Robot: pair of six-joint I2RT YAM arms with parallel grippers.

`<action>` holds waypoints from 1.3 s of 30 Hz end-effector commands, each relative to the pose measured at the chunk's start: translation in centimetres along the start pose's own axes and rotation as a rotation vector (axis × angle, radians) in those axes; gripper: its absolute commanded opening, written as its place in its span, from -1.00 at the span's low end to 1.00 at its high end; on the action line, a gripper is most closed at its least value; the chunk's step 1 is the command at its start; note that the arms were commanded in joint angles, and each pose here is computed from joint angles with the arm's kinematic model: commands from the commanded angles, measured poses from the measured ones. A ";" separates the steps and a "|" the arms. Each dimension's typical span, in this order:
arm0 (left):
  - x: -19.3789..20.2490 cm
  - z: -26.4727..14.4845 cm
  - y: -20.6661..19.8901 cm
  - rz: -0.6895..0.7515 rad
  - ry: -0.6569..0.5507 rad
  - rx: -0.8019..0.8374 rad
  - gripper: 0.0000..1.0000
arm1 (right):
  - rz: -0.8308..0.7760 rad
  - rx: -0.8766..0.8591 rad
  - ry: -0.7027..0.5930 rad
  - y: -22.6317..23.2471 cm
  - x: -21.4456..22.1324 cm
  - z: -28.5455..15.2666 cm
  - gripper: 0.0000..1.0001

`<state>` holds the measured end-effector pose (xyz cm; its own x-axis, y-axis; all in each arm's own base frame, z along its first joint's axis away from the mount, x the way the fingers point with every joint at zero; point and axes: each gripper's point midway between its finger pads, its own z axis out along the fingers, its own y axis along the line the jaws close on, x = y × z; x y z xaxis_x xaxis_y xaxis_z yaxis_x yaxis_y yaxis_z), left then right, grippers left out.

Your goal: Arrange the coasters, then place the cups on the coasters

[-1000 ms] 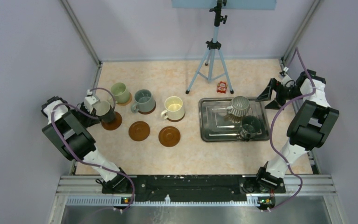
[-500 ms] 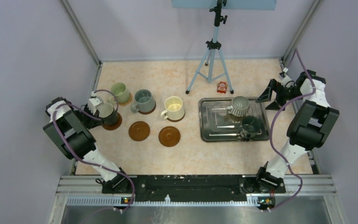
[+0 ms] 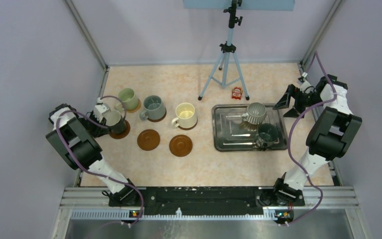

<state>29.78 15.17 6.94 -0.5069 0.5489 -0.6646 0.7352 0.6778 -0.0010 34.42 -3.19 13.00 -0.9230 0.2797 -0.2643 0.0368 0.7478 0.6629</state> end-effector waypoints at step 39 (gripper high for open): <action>-19.9 -7.6 2.8 0.081 0.010 -0.160 0.97 | -0.032 -0.058 -0.057 1.4 -2.4 -1.0 0.77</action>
<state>35.44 15.04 21.97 -0.4392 0.6797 -0.5874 0.7369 0.6466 0.1972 34.73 -2.89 13.58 -0.9209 0.2865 -0.2645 0.0296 0.7277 0.6852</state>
